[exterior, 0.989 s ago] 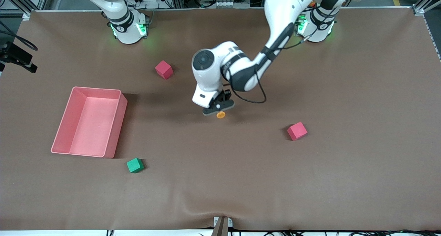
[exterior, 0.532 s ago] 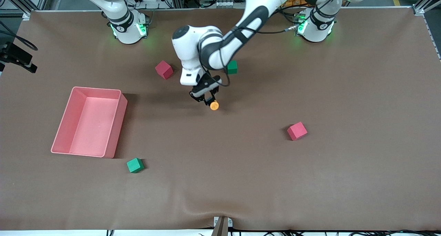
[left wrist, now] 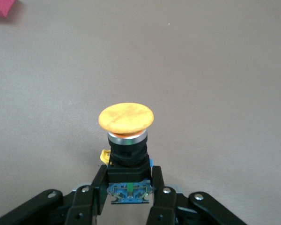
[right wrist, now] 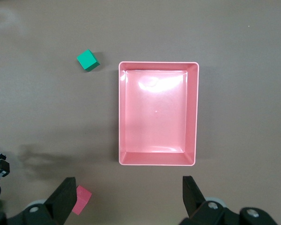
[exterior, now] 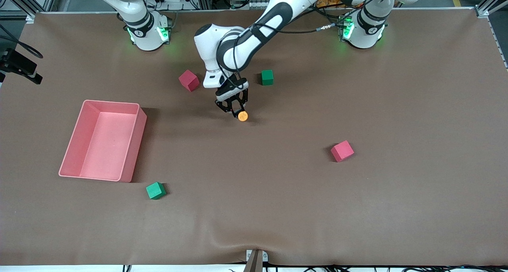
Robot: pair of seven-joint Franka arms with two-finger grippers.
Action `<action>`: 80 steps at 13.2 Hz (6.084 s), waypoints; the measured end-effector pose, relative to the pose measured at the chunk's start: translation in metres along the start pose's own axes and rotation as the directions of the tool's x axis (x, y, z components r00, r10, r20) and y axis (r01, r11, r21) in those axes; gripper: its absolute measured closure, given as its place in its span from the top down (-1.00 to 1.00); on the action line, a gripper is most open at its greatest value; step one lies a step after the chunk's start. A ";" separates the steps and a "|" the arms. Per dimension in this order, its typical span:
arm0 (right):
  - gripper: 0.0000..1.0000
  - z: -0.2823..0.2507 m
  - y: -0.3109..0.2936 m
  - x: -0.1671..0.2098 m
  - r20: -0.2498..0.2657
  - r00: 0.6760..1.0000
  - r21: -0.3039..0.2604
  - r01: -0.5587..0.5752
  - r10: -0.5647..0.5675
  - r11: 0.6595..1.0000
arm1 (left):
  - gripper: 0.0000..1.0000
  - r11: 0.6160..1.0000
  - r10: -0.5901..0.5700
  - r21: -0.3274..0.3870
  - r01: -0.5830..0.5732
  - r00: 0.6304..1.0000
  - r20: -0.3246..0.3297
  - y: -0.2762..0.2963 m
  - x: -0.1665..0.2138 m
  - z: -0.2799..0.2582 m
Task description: Place and upright button with both arms
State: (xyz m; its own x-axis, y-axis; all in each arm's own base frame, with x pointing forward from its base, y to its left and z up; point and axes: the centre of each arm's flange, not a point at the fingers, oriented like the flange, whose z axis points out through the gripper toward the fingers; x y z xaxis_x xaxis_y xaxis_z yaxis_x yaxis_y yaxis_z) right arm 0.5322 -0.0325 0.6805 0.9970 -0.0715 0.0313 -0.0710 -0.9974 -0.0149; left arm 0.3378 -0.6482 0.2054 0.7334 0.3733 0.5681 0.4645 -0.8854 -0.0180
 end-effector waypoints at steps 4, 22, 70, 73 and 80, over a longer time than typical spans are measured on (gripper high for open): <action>1.00 0.000 0.001 0.000 0.000 1.000 0.000 -0.001 0.001 1.000 | -0.18 0.997 0.072 -0.023 -0.077 0.986 -0.153 -0.004 -0.026 0.016; 1.00 0.000 0.008 0.000 0.000 1.000 -0.001 -0.014 0.014 1.000 | -0.18 0.962 0.118 -0.157 -0.223 0.860 -0.497 -0.021 -0.068 0.088; 1.00 -0.001 0.008 0.001 -0.001 1.000 -0.001 -0.015 0.015 1.000 | 0.58 0.913 0.409 -0.256 -0.318 0.703 0.582 -0.379 0.559 -0.148; 1.00 -0.001 0.008 0.001 0.000 1.000 -0.001 -0.015 0.015 1.000 | 0.58 0.905 0.425 -0.291 -0.311 0.700 0.574 -0.417 0.586 -0.132; 1.00 0.000 0.008 0.001 0.000 1.000 -0.001 -0.015 0.015 1.000 | 0.58 0.889 0.459 -0.270 -0.371 0.716 0.526 -0.435 0.601 -0.128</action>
State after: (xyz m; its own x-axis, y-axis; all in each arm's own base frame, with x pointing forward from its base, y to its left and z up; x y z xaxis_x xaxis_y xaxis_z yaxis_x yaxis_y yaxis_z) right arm 0.5327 -0.0406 0.6809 0.9958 -0.0863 0.0309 -0.0859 -0.9962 -0.0140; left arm 0.5130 -0.0744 0.6600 0.9994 0.0071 -0.0346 0.0069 -1.0000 -0.0050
